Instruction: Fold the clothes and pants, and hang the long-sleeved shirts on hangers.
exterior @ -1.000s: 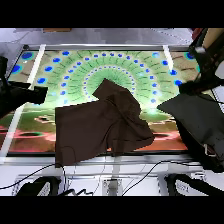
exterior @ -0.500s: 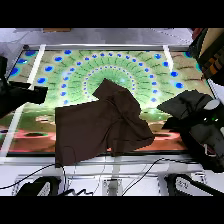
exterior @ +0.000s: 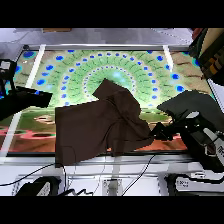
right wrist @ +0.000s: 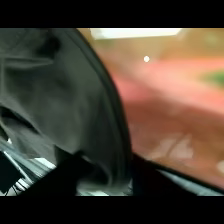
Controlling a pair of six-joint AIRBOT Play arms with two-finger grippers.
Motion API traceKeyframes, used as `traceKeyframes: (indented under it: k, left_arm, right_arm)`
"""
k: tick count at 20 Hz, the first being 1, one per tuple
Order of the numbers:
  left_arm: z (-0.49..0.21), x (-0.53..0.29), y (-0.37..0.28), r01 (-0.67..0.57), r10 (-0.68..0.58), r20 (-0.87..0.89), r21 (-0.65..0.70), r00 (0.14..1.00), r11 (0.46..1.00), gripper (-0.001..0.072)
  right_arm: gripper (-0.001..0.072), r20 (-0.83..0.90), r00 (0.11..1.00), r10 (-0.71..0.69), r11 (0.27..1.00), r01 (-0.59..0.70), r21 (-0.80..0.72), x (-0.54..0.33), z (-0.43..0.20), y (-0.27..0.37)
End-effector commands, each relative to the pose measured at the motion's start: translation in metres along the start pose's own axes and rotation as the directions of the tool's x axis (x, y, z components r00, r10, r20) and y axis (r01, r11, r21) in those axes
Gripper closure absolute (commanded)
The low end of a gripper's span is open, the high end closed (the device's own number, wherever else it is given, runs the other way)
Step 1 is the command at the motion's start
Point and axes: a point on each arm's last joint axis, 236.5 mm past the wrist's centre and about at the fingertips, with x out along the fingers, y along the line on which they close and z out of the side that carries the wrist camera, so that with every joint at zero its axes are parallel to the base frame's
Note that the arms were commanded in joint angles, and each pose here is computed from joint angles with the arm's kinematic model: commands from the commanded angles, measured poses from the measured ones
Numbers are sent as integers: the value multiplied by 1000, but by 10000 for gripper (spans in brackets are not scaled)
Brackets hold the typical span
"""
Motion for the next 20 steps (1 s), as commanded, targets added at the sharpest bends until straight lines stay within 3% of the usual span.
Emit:
traceKeyframes:
  k: [1, 2, 4, 6, 9, 12, 13, 14, 16, 20]
  left_arm:
    - [-12, 11, -1, 10, -16, -48, -135, 999, 991, 20]
    - [-16, 16, -1, 7, -20, -63, -207, 998, 978, 19]
    - [-29, 27, -2, -1, -39, -117, -321, 992, 947, 23]
    - [-62, 38, 1, -26, -56, -246, -316, 968, 948, 289]
    - [-136, 38, 17, -88, -75, -521, -282, 850, 955, 295]
    - [-197, 21, 24, -69, -205, -688, -348, 697, 935, 314]
    - [-214, 14, 22, -73, -257, -712, -397, 653, 915, 303]
    - [-231, 8, 17, -64, -312, -726, -439, 613, 896, 232]
    - [-259, 0, -1, -23, -407, -723, -504, 558, 863, 167]
    - [-314, -8, -37, 18, -495, -733, -551, 467, 834, 158]
  right_arm:
    - [575, 31, 998, 53, 992, -49, -117, 18, 14, 26]
    - [699, 62, 996, 66, 985, -55, -166, 16, 24, 37]
    - [701, 125, 988, 88, 970, -57, -236, 7, 45, 58]
    - [700, 183, 979, 94, 958, -39, -283, -7, 65, 73]
    - [700, 223, 970, 102, 949, -28, -313, -18, 79, 83]
    - [701, 229, 969, 97, 949, -21, -315, -19, 80, 83]
    - [701, 237, 967, 95, 947, -15, -319, -19, 82, 82]
    - [701, 245, 965, 93, 946, -9, -324, -20, 84, 82]
    - [701, 263, 961, 89, 946, 1, -324, -21, 89, 81]
    - [701, 278, 957, 86, 947, 9, -322, -22, 92, 80]
